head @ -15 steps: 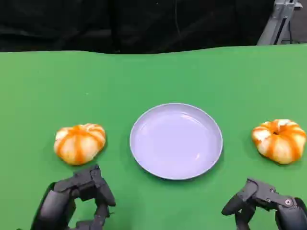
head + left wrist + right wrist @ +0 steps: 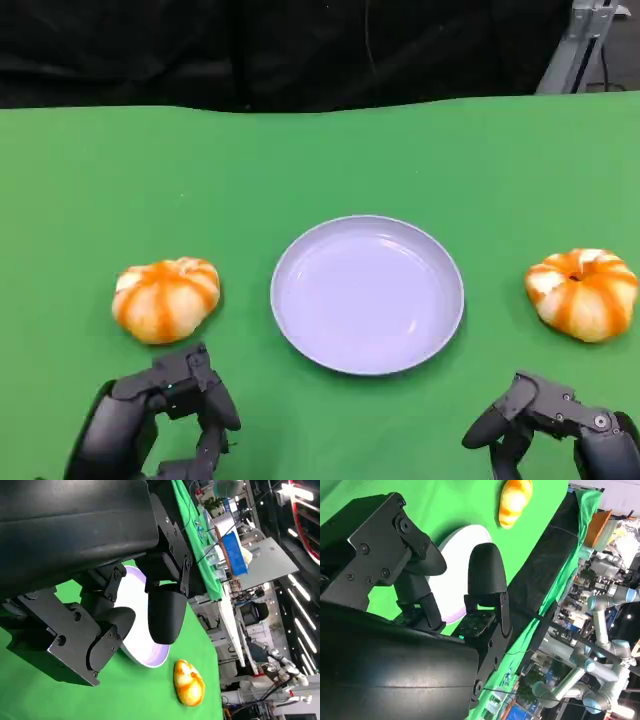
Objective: Grasp the bread from the table and place it into the plate.
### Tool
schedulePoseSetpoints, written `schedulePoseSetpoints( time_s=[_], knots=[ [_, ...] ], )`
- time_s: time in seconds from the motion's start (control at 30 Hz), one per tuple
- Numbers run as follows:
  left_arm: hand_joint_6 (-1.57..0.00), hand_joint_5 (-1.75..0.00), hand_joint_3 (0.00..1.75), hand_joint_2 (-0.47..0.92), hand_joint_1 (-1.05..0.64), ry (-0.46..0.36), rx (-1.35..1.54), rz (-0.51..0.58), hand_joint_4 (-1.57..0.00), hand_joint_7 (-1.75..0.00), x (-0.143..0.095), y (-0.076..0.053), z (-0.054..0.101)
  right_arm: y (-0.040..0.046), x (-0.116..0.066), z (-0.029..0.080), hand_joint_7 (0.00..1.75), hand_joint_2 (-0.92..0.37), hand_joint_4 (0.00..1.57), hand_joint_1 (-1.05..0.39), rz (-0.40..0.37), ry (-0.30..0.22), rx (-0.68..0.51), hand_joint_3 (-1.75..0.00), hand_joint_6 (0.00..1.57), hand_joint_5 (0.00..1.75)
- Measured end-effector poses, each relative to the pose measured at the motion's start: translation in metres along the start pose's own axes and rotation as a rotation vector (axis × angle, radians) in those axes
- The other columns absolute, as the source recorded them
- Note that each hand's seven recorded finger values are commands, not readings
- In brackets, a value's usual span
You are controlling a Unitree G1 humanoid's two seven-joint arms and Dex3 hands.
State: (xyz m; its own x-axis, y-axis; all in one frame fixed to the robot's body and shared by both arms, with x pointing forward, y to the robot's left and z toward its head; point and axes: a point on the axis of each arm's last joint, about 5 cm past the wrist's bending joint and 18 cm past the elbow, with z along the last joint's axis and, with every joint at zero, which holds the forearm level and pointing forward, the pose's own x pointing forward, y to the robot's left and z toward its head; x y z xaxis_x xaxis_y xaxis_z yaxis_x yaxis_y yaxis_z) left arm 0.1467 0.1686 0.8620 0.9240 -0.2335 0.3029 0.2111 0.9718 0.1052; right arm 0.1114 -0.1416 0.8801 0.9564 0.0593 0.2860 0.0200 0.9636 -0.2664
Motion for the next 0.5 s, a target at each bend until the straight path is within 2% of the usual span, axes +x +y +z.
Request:
schedulePoseSetpoints(
  time_s=[0.07, 0.1, 0.2, 0.23, 0.27, 0.3, 0.37, 0.5],
  knots=[
    [-0.72, -1.61, 1.27, 0.46, 0.07, 0.000, 0.000, 0.000, -0.74, -1.41, 0.000, 0.000, 0.000, 0.0000, 0.000, 0.000, 1.27, -0.30, 0.82, 0.14, 0.000, 0.000, 0.000, -1.37, 0.82, 1.62],
    [-0.72, -1.52, 1.17, 0.51, 0.05, -0.001, -0.001, 0.000, -0.74, -1.32, 0.000, 0.000, 0.000, 0.0000, 0.000, 0.000, 1.27, -0.29, 0.82, 0.14, 0.000, 0.000, 0.000, -1.37, 0.82, 1.62],
    [-0.70, -1.17, 0.75, 0.70, -0.03, -0.001, -0.009, 0.007, -0.66, -0.82, 0.001, 0.000, 0.000, 0.0001, 0.000, 0.000, 1.27, -0.29, 0.83, 0.13, 0.000, -0.001, 0.000, -1.38, 0.82, 1.63],
    [-0.71, -1.12, 0.67, 0.73, -0.04, 0.009, -0.021, 0.014, -0.65, -0.73, 0.001, 0.001, 0.000, 0.0001, 0.000, 0.000, 1.27, -0.29, 0.83, 0.13, 0.000, -0.002, 0.000, -1.38, 0.82, 1.63],
    [-0.67, -1.00, 0.54, 0.79, -0.08, 0.023, -0.029, 0.018, -0.61, -0.56, 0.002, 0.001, -0.001, 0.0001, 0.001, 0.000, 1.27, -0.29, 0.82, 0.13, 0.000, -0.004, 0.000, -1.38, 0.82, 1.63],
    [-0.69, -0.94, 0.42, 0.84, -0.10, 0.041, -0.030, 0.017, -0.61, -0.43, 0.003, 0.002, -0.001, 0.0001, 0.001, 0.000, 1.27, -0.29, 0.82, 0.13, 0.000, -0.005, 0.000, -1.38, 0.82, 1.62],
    [-0.61, -0.75, 0.23, 0.91, -0.23, 0.065, -0.008, 0.000, -0.51, -0.20, 0.006, 0.006, -0.001, 0.0002, 0.003, 0.001, 1.27, -0.29, 0.83, 0.14, -0.001, -0.011, 0.001, -1.39, 0.82, 1.63],
    [-0.48, -0.57, 0.14, 0.92, -0.38, 0.105, 0.145, -0.066, -0.36, -0.05, 0.018, 0.018, 0.007, 0.0004, 0.004, 0.001, 1.27, -0.28, 0.83, 0.13, -0.001, -0.016, 0.002, -1.40, 0.82, 1.64]
  ],
)
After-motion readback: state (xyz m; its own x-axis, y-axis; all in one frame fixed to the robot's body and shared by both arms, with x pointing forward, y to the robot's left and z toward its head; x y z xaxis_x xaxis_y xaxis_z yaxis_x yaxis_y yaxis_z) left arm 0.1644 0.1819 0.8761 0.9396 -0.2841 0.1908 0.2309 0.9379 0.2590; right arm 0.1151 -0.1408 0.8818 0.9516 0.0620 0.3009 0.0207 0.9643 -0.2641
